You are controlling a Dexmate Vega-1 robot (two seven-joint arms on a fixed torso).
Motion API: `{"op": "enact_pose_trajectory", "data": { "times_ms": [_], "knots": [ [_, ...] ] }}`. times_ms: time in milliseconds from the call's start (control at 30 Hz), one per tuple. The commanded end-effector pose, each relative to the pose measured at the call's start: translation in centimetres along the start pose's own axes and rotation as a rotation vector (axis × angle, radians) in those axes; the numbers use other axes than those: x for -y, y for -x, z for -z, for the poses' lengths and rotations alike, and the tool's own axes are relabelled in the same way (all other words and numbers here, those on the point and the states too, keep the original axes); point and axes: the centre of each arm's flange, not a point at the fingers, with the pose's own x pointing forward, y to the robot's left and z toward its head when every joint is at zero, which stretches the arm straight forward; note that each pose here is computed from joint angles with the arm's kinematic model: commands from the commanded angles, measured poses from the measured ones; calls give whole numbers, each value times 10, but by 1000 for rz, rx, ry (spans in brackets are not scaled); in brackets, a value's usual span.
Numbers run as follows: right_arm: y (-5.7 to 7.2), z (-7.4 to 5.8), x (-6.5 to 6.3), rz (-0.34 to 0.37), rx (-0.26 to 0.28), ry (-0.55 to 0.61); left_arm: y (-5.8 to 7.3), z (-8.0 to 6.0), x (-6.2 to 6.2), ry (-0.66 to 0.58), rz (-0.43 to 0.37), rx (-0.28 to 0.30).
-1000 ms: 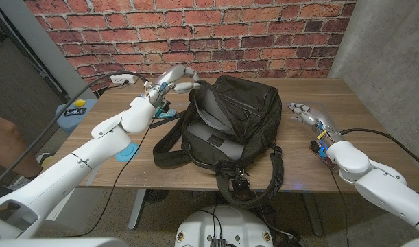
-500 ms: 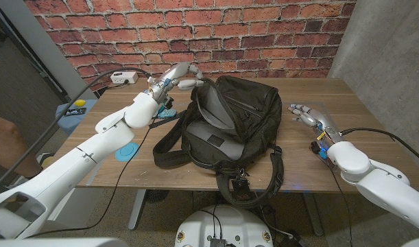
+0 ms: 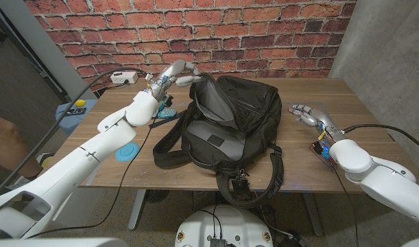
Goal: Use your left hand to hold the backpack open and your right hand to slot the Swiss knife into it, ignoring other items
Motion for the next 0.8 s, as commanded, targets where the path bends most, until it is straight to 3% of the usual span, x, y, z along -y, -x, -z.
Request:
{"op": "enact_pose_trajectory", "data": {
  "times_ms": [33,500,800],
  "knots": [
    [8,-6,3,-4,-39,72,-12,3,-4,40,-5,-40],
    [14,-4,-1,-17,-42,63,-40,-13,-2,32,38,26],
    [19,-3,-6,-23,-66,107,-49,-20,0,26,49,52]
  ]
}}
